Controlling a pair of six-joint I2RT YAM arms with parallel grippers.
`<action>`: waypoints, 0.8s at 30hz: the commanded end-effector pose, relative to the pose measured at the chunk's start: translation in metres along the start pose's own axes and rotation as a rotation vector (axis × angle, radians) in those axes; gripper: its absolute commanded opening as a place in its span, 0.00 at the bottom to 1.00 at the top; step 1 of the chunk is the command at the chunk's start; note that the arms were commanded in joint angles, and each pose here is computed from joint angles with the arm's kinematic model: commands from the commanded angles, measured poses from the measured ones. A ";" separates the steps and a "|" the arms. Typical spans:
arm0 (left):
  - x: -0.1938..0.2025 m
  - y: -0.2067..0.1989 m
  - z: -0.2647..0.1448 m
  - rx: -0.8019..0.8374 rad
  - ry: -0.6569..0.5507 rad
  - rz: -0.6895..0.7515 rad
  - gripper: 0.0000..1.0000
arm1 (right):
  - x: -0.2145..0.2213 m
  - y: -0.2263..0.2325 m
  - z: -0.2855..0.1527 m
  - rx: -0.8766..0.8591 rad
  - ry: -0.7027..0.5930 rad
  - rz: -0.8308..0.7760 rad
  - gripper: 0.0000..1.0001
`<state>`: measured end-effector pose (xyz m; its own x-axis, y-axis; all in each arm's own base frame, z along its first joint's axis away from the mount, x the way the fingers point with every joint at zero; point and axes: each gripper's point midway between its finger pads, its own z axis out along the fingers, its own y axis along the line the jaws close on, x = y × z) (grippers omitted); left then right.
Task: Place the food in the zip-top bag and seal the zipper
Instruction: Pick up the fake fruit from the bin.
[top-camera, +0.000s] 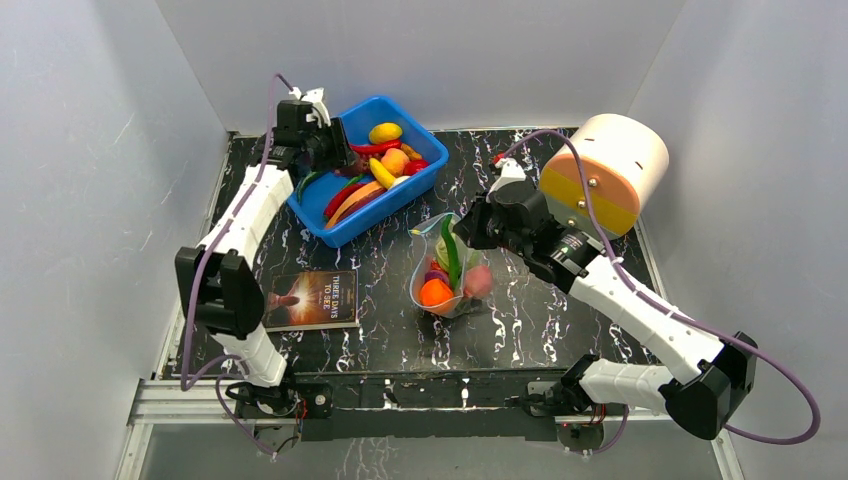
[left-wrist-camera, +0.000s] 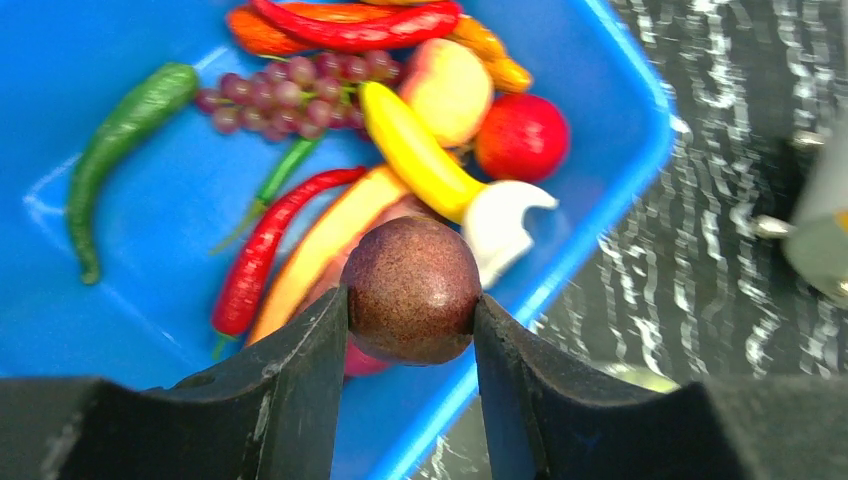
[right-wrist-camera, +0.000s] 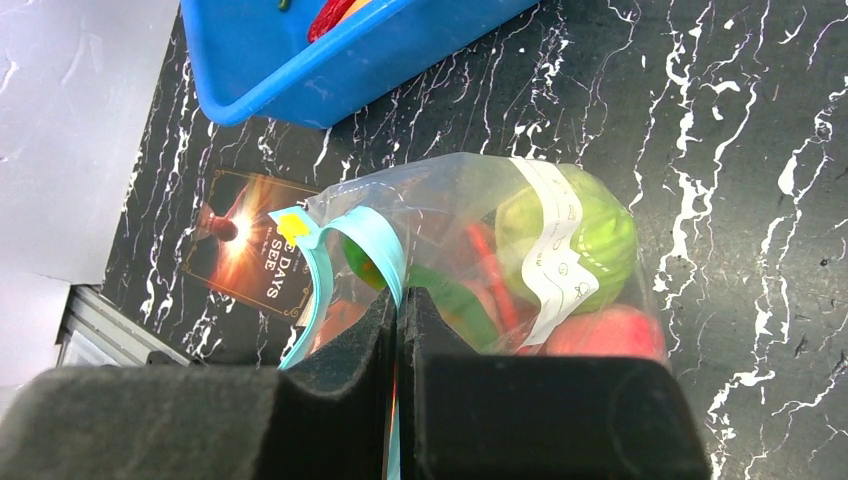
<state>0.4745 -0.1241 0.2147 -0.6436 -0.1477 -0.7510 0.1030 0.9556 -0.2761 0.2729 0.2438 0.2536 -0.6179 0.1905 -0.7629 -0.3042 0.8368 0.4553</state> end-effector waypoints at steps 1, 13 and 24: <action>0.003 -0.049 -0.059 0.234 0.007 -0.057 0.25 | -0.021 0.009 -0.016 -0.037 -0.061 -0.036 0.00; 0.024 -0.117 -0.146 0.632 0.029 -0.207 0.25 | -0.010 0.016 -0.008 -0.069 -0.010 -0.011 0.00; 0.069 -0.161 -0.191 0.944 0.149 -0.218 0.24 | -0.021 0.024 -0.002 -0.090 -0.040 0.007 0.00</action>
<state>0.3067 -0.2256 0.2965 -0.7950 -0.2651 -0.5456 0.4022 0.4428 -0.8013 0.2665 0.2504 0.2508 -0.6438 0.1675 -0.7467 -0.3328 0.8174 0.4703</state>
